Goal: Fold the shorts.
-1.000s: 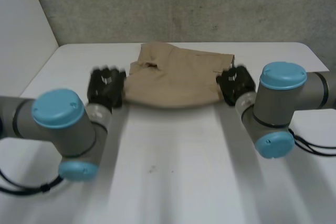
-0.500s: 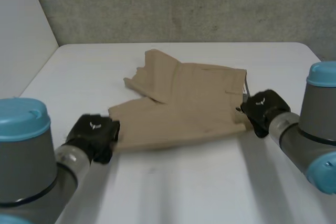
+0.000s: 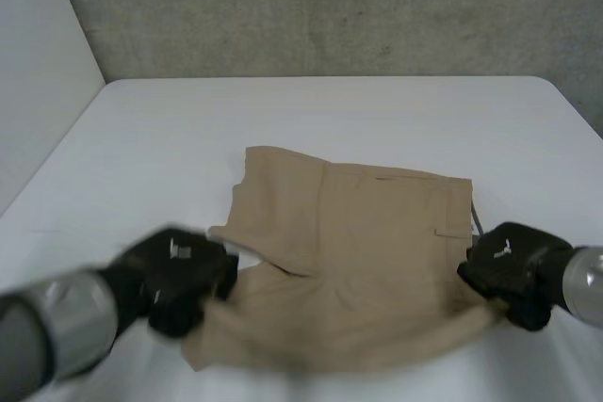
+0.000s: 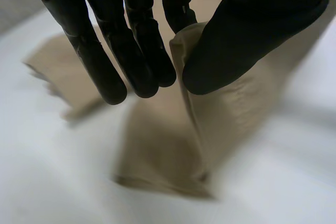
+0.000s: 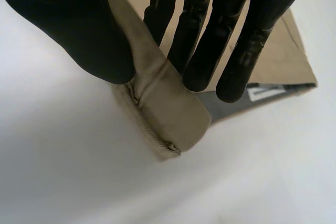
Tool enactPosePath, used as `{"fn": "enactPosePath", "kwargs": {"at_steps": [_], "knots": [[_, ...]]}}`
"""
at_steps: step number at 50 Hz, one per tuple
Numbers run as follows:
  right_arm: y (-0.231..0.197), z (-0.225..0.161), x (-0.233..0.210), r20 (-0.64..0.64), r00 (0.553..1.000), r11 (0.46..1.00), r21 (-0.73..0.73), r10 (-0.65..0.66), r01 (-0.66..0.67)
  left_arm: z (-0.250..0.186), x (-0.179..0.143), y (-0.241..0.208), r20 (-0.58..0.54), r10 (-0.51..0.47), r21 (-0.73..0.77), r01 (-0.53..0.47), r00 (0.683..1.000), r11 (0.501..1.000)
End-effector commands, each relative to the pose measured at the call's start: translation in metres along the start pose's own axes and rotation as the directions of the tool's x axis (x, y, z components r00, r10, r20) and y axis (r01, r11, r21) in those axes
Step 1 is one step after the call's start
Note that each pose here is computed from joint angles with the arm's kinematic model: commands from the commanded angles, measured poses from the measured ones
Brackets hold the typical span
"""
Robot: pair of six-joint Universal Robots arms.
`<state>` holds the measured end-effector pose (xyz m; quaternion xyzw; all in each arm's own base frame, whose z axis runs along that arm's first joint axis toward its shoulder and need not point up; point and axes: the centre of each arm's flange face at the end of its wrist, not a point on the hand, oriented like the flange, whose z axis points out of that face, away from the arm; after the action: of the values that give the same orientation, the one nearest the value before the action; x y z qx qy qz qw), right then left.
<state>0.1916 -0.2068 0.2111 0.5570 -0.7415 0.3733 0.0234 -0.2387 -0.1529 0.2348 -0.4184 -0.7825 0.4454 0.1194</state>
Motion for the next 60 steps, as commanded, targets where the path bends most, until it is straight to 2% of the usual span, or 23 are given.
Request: {"fn": "enactPosePath", "kwargs": {"at_steps": [1,3,8,11,15,19,20,23,24,27,29,34,37,40,41,45,49,50,53,54,57,58,60], "knots": [[-0.001,0.045,0.04,-0.153,0.983,0.994,-0.01,0.105,-0.108,0.085,-0.04,-0.023,0.191,0.039,0.093,-0.057,0.981,0.994],[-0.007,0.058,0.054,-0.233,0.965,0.992,0.008,0.125,-0.127,0.104,-0.043,-0.03,0.237,0.05,0.106,-0.077,0.97,0.991],[-0.026,0.085,0.068,-0.345,0.93,0.99,0.102,0.127,-0.098,0.161,-0.059,-0.042,0.386,0.044,0.135,-0.104,0.921,0.985],[-0.035,0.102,0.076,-0.403,0.904,0.981,0.18,0.143,-0.075,0.183,-0.064,-0.046,0.411,0.033,0.193,-0.122,0.911,0.974],[-0.042,0.127,0.086,-0.482,0.861,0.961,0.277,0.161,-0.024,0.216,-0.064,-0.052,0.456,0.039,0.306,-0.198,0.889,0.931],[-0.046,0.151,0.093,-0.559,0.811,0.939,0.343,0.174,0.034,0.24,-0.068,-0.054,0.542,0.095,0.344,-0.324,0.835,0.881],[-0.045,0.156,0.095,-0.571,0.801,0.936,0.349,0.177,0.042,0.247,-0.069,-0.054,0.57,0.121,0.343,-0.369,0.813,0.863],[-0.044,0.174,0.099,-0.615,0.767,0.928,0.366,0.183,0.072,0.256,-0.071,-0.053,0.608,0.146,0.344,-0.425,0.78,0.837],[-0.044,0.178,0.101,-0.625,0.759,0.925,0.371,0.186,0.079,0.261,-0.073,-0.054,0.632,0.156,0.345,-0.455,0.759,0.821],[-0.041,0.193,0.103,-0.646,0.739,0.92,0.381,0.191,0.095,0.269,-0.077,-0.055,0.665,0.141,0.366,-0.485,0.733,0.794],[-0.041,0.199,0.104,-0.649,0.735,0.916,0.389,0.195,0.101,0.272,-0.077,-0.056,0.673,0.134,0.38,-0.496,0.727,0.781],[-0.038,0.21,0.105,-0.657,0.726,0.914,0.394,0.204,0.1,0.278,-0.069,-0.054,0.667,0.141,0.413,-0.521,0.731,0.747],[-0.042,0.205,0.106,-0.652,0.726,0.906,0.412,0.221,0.094,0.278,-0.059,-0.048,0.645,0.147,0.429,-0.515,0.75,0.742],[-0.059,0.178,0.114,-0.636,0.713,0.871,0.486,0.295,0.073,0.271,-0.047,-0.05,0.641,0.146,0.449,-0.522,0.754,0.725],[-0.068,0.157,0.122,-0.62,0.699,0.84,0.54,0.356,0.052,0.268,-0.046,-0.053,0.646,0.138,0.455,-0.524,0.751,0.72],[-0.08,0.117,0.13,-0.55,0.685,0.764,0.645,0.478,-0.016,0.248,-0.046,-0.062,0.655,0.121,0.464,-0.523,0.746,0.715],[-0.081,0.085,0.125,-0.483,0.701,0.742,0.663,0.525,-0.099,0.214,-0.048,-0.076,0.634,0.075,0.5,-0.482,0.77,0.719],[-0.079,0.081,0.123,-0.473,0.707,0.747,0.654,0.525,-0.117,0.201,-0.047,-0.077,0.603,0.045,0.525,-0.439,0.796,0.73],[-0.06,0.076,0.115,-0.436,0.737,0.783,0.589,0.516,-0.2,0.179,-0.043,-0.076,0.534,-0.019,0.567,-0.342,0.845,0.749],[-0.055,0.076,0.112,-0.426,0.744,0.791,0.571,0.515,-0.221,0.164,-0.042,-0.075,0.484,-0.069,0.591,-0.267,0.872,0.761],[-0.034,0.081,0.094,-0.365,0.777,0.819,0.477,0.513,-0.318,0.146,-0.036,-0.069,0.402,-0.133,0.599,-0.15,0.906,0.787],[-0.03,0.081,0.089,-0.351,0.783,0.824,0.457,0.513,-0.335,0.135,-0.033,-0.065,0.356,-0.175,0.593,-0.077,0.918,0.801],[-0.017,0.085,0.077,-0.32,0.793,0.833,0.402,0.518,-0.381,0.127,-0.029,-0.058,0.318,-0.209,0.575,-0.013,0.925,0.818]]}}
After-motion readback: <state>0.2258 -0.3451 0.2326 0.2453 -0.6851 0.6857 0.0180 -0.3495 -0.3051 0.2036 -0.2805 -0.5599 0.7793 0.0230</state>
